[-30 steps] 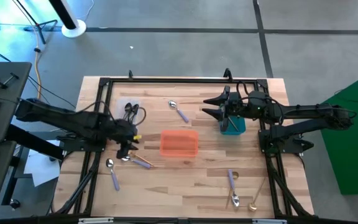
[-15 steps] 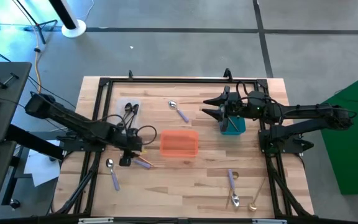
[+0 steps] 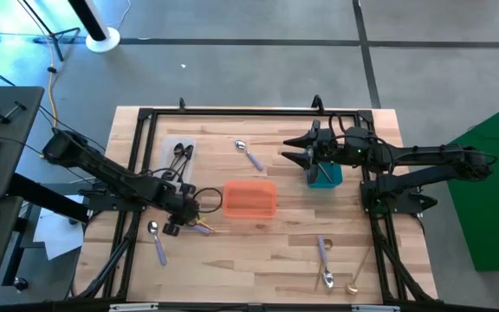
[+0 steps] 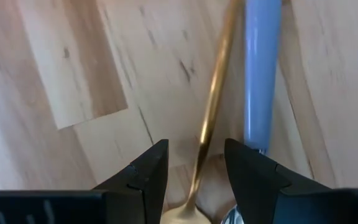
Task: Sort silverware by color (type)
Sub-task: Put the left gold spoon into the blue bin
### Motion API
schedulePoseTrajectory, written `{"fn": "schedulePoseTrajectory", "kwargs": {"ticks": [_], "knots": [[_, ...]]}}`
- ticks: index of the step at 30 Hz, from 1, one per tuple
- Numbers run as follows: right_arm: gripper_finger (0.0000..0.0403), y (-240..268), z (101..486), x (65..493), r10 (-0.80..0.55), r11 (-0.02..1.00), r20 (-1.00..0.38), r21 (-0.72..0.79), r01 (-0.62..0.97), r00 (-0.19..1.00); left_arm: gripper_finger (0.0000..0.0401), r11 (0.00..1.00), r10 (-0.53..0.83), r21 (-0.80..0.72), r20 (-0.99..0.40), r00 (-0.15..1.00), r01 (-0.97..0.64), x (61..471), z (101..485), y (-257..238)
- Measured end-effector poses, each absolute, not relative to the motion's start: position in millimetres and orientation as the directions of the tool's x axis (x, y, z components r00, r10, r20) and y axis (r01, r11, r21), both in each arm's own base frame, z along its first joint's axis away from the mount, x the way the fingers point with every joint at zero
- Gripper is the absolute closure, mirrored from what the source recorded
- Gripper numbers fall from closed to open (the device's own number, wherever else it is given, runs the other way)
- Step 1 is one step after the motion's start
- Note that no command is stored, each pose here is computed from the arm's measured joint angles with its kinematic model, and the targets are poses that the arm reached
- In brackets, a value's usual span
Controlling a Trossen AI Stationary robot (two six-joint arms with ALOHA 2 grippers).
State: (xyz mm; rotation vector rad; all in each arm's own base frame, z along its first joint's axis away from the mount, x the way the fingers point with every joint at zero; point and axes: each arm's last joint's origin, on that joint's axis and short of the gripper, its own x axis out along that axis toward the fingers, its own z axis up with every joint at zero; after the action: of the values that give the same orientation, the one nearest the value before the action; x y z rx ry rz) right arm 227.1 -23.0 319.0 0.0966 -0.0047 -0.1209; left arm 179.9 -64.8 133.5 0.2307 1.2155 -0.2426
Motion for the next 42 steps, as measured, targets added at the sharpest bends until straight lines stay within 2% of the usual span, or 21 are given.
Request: {"fn": "schedulePoseTrajectory", "kwargs": {"ticks": [9,12,15,19,21,34,42], "knots": [[0.0245,-23.0,318.3,227.1,-0.12,0.984,-0.009,0.13,0.12,0.993,0.0252,0.95,-0.043,0.049,-0.958,0.283,0.309,178.1,123.0,-64.2],[0.0245,-23.0,317.7,227.1,-0.12,0.984,-0.015,0.13,0.121,0.993,0.0264,0.952,-0.043,0.045,-0.959,0.279,0.303,178.1,122.5,-64.2],[0.0245,-23.0,316.9,227.0,-0.121,0.984,-0.022,0.13,0.122,0.992,0.0299,0.96,-0.052,0.029,-0.96,0.275,0.28,177.8,122.3,-64.5],[0.0245,-22.9,316.9,227.0,-0.12,0.984,-0.022,0.13,0.122,0.993,0.0372,0.971,-0.057,0.01,-0.961,0.272,0.237,177.8,121.7,-64.5],[0.0245,-23.0,316.9,227.0,-0.12,0.984,-0.022,0.13,0.122,0.992,0.0391,0.977,-0.058,0.002,-0.961,0.271,0.215,177.8,121.6,-64.5],[0.0245,-22.9,317.0,227.0,-0.12,0.984,-0.021,0.13,0.122,0.993,0.0398,0.978,-0.065,-0.003,-0.953,0.296,0.207,178.9,123.0,-64.8],[0.0245,-22.9,316.0,227.0,-0.12,0.984,-0.032,0.129,0.123,0.992,0.04,0.984,-0.096,-0.03,-0.92,0.379,0.174,174.4,138.9,-63.1]]}}
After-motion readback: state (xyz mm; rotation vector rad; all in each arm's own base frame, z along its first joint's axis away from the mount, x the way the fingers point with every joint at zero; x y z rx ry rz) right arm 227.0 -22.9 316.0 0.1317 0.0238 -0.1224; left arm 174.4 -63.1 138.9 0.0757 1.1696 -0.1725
